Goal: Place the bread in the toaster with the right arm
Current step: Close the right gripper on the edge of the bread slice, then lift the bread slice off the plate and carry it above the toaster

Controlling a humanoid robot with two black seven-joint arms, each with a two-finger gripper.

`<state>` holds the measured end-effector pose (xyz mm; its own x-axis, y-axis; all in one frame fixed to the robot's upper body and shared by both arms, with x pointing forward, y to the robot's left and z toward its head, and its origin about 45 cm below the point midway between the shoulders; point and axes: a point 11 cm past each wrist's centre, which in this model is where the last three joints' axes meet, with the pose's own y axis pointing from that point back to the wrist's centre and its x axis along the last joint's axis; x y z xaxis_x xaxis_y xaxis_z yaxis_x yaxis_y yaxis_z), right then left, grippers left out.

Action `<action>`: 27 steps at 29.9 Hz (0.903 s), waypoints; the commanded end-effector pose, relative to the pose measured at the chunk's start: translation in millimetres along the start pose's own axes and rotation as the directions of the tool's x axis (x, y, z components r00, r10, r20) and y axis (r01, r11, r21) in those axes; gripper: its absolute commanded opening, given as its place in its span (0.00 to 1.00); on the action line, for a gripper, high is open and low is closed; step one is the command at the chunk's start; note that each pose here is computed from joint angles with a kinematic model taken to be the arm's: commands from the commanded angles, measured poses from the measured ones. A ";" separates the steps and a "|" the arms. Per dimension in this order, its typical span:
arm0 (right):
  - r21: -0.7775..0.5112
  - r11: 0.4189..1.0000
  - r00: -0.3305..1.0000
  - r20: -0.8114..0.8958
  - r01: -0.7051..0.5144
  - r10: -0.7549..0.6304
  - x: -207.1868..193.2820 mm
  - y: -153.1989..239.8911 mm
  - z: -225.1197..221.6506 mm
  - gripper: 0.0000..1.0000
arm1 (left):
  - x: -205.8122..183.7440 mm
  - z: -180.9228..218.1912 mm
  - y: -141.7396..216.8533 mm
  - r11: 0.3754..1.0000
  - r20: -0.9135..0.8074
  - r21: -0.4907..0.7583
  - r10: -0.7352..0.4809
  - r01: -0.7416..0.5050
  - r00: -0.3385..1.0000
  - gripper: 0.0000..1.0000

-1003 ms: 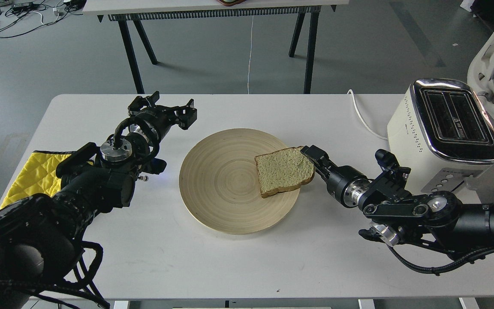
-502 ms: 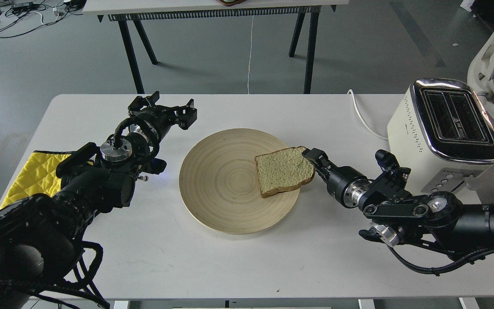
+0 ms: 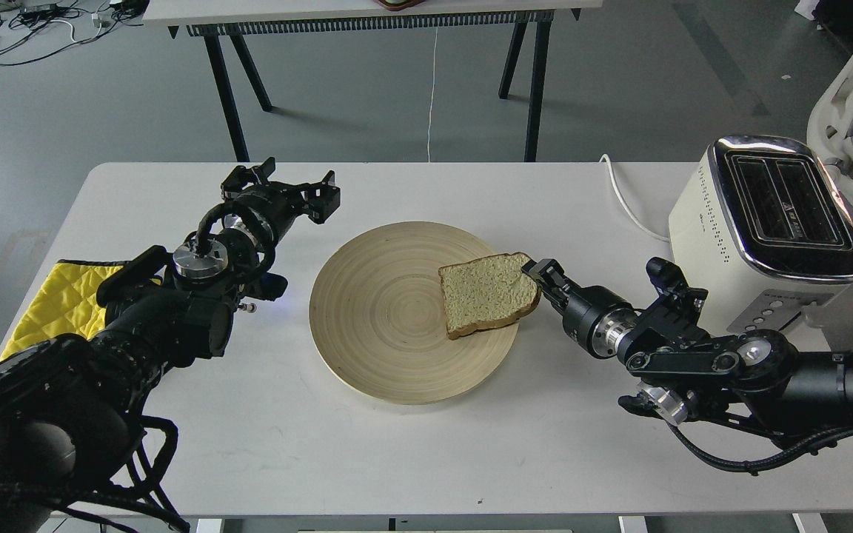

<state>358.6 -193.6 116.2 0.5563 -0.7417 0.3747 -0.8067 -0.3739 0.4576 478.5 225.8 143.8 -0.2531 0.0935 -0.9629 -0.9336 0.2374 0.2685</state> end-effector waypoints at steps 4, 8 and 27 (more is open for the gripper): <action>0.019 1.000 1.000 0.004 -0.007 0.007 2.7 -1.4 -7.3 0.05 | 0.0 0.0 0.0 1.000 0.000 0.000 0.000 0.000 1.000 1.00; 0.038 0.999 1.000 0.012 -0.018 0.018 7.4 -3.1 -15.6 0.01 | 0.0 0.0 0.0 1.000 0.000 0.000 0.000 0.000 1.000 1.00; 0.230 0.925 0.942 -0.074 -0.303 0.327 187.3 63.9 -128.5 0.00 | 0.0 0.0 0.0 1.000 0.000 0.000 0.000 0.000 1.000 1.00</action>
<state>435.8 -254.8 288.5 0.3361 -0.7858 0.5191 -0.9415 -0.2948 0.1634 478.5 225.8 143.8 -0.2530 0.0935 -0.9629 -0.9336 0.2376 0.2684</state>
